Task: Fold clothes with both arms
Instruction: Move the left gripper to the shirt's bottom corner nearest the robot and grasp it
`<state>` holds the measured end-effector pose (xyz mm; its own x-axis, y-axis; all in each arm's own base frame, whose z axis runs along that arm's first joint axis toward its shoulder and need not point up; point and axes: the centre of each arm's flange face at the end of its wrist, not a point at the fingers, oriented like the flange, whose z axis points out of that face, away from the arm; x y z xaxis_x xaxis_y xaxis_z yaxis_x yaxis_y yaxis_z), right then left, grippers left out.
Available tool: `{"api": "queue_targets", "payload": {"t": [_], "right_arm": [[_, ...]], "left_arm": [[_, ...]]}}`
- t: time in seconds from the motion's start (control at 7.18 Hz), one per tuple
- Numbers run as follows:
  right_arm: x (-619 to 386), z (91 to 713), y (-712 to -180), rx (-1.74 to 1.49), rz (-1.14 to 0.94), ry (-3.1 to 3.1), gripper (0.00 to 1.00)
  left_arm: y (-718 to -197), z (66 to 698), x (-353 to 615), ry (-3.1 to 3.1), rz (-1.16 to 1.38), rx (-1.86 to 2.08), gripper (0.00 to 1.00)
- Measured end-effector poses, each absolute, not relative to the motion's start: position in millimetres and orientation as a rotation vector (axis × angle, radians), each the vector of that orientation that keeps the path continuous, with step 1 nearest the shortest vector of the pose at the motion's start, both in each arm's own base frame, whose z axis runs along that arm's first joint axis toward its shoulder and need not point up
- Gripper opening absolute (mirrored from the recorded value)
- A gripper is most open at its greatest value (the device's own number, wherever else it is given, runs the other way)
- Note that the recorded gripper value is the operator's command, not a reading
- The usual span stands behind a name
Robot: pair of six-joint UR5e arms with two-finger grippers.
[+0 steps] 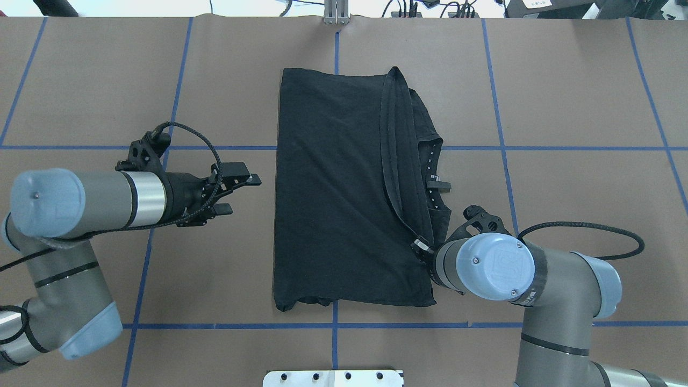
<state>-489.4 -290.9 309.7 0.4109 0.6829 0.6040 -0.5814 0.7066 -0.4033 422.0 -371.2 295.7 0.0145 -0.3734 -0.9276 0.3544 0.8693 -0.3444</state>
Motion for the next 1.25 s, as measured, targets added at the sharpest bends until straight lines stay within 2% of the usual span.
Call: {"api": "queue_targets", "payload": {"t": [0.7,0.84,1.11,1.25], "right_arm": [[-491,309,-290,-0.137,0.797,-0.825,0.0],[-491,309,-290,-0.137,0.797,-0.825,0.0],[-491,310,-290,-0.137,0.797,-0.823,0.0],[-491,310,-290,-0.137,0.797,-0.823,0.0]], "left_arm": [[-258,321,508,1.377,-0.58,-0.042,0.99],[-246,324,521,1.36,-0.581,-0.057,0.89],[-241,327,536,1.344,-0.586,-0.066,0.58],[-240,327,538,1.343,-0.59,-0.07,0.57]]}}
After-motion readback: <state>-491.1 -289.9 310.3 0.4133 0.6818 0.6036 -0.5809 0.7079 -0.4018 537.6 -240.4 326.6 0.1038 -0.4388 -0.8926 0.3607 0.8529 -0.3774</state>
